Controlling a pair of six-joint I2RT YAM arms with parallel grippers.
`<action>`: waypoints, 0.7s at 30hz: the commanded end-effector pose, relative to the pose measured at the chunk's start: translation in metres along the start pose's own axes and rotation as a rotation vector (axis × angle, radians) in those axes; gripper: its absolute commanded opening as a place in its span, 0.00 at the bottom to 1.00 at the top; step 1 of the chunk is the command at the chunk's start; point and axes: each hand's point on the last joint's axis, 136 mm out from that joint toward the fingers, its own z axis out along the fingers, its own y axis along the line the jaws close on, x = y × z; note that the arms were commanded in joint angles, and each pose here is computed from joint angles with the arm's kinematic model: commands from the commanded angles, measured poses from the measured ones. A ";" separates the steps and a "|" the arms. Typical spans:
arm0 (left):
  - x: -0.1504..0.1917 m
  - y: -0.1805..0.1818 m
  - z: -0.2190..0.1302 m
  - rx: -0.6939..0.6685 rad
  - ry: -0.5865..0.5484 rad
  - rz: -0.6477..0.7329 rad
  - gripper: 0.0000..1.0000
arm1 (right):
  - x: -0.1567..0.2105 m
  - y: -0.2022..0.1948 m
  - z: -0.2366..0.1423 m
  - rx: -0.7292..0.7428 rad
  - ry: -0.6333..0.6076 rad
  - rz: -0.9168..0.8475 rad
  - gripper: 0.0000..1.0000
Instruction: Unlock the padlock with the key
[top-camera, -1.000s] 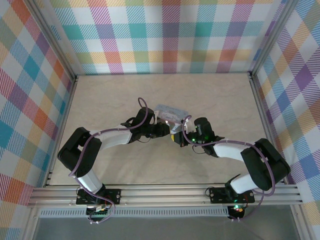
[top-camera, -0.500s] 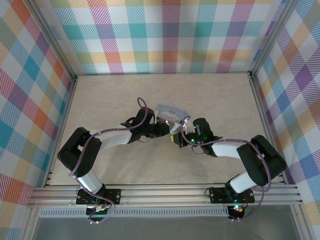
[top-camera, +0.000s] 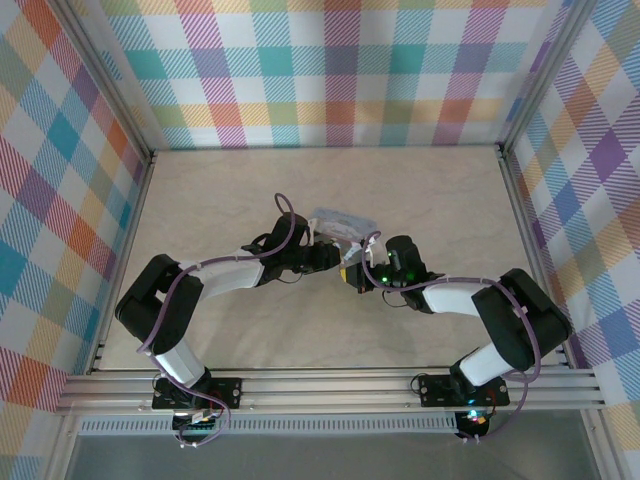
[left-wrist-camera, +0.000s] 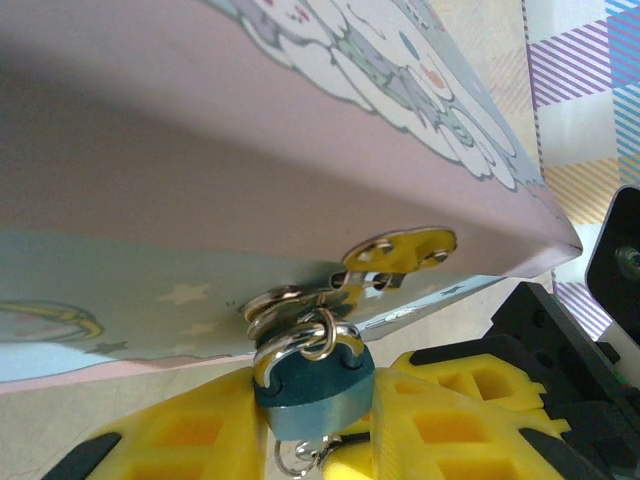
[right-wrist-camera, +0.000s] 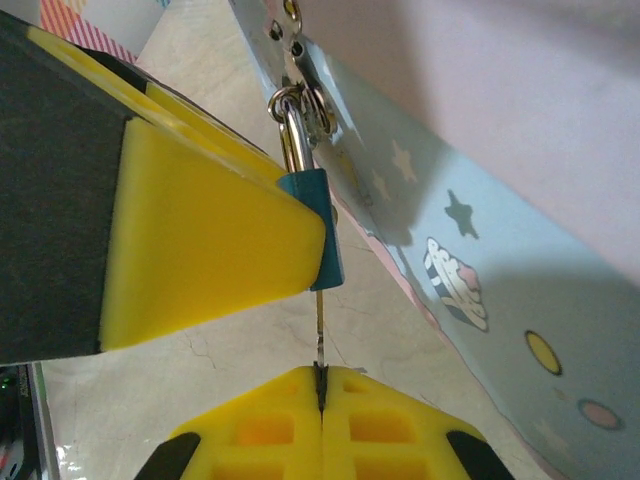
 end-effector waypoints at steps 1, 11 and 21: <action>-0.003 -0.021 -0.003 0.058 0.006 0.022 0.29 | -0.025 0.003 0.000 -0.004 -0.088 -0.029 0.00; -0.002 -0.018 -0.002 0.050 0.011 0.024 0.29 | -0.041 0.004 -0.003 -0.005 -0.153 -0.051 0.00; -0.001 -0.017 0.000 0.049 0.017 0.022 0.29 | -0.051 0.005 -0.010 -0.006 -0.196 -0.061 0.00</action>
